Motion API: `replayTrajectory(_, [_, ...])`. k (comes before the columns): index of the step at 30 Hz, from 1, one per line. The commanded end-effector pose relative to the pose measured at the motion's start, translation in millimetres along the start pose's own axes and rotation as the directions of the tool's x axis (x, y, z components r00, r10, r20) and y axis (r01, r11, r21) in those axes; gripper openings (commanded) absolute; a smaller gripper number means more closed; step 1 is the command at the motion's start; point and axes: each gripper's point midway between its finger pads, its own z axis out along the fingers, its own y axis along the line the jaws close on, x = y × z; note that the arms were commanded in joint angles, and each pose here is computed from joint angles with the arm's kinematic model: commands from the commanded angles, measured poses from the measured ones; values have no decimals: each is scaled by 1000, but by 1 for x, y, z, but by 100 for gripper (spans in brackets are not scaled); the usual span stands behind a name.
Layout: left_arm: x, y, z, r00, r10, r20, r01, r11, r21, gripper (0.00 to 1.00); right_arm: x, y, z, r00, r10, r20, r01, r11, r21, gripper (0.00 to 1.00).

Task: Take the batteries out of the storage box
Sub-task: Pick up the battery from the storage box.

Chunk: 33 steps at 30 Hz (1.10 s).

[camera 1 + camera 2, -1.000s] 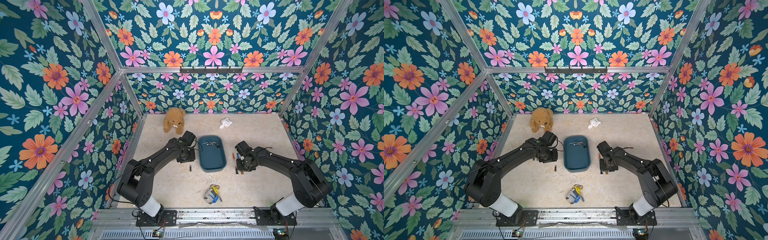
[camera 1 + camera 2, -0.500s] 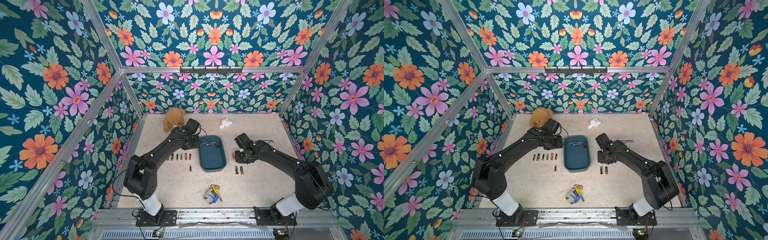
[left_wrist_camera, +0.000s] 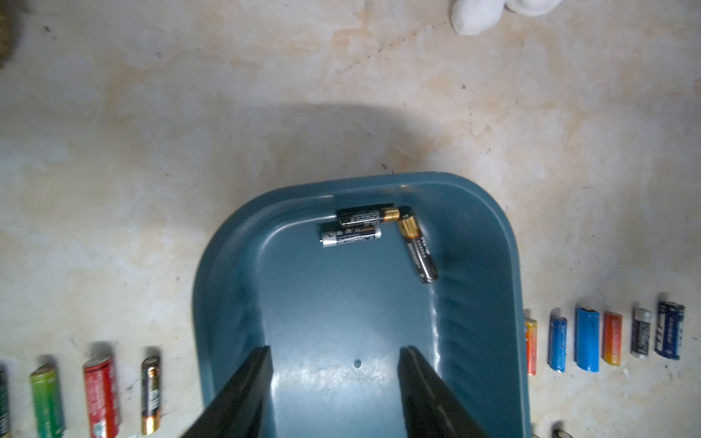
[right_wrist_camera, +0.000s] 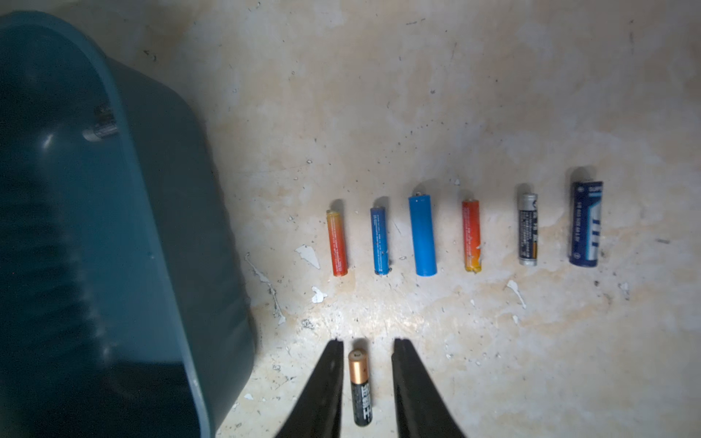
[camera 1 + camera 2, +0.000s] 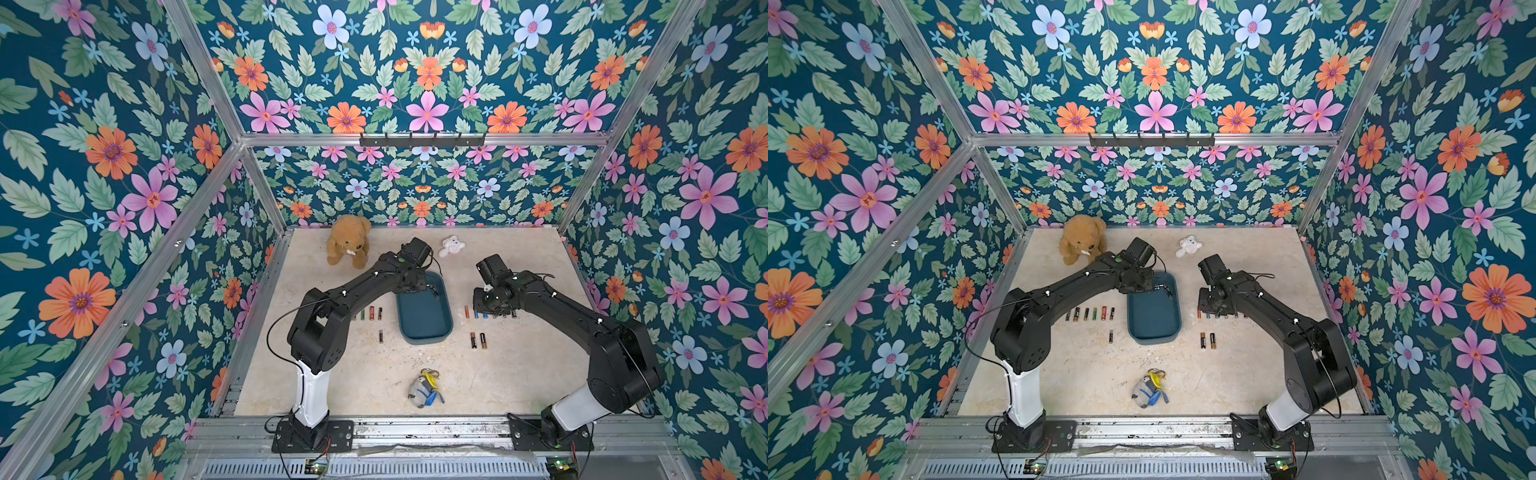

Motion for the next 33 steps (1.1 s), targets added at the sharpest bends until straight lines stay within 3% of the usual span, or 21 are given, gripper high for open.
replayTrajectory(1, [-8, -12, 11, 1000, -17, 17, 17, 1000, 26, 60, -2, 1, 1, 1000, 12, -2, -12, 1000, -11, 29])
replayTrajectory(24, [2, -41, 72, 998, -56, -13, 57, 994, 91, 62, 4, 6, 11, 999, 23, -32, -25, 998, -57, 29])
replayTrajectory(33, [11, -36, 86, 998, -38, -45, 41, 997, 60, 56, 4, 6, 11, 999, 15, -33, -17, 998, -55, 29])
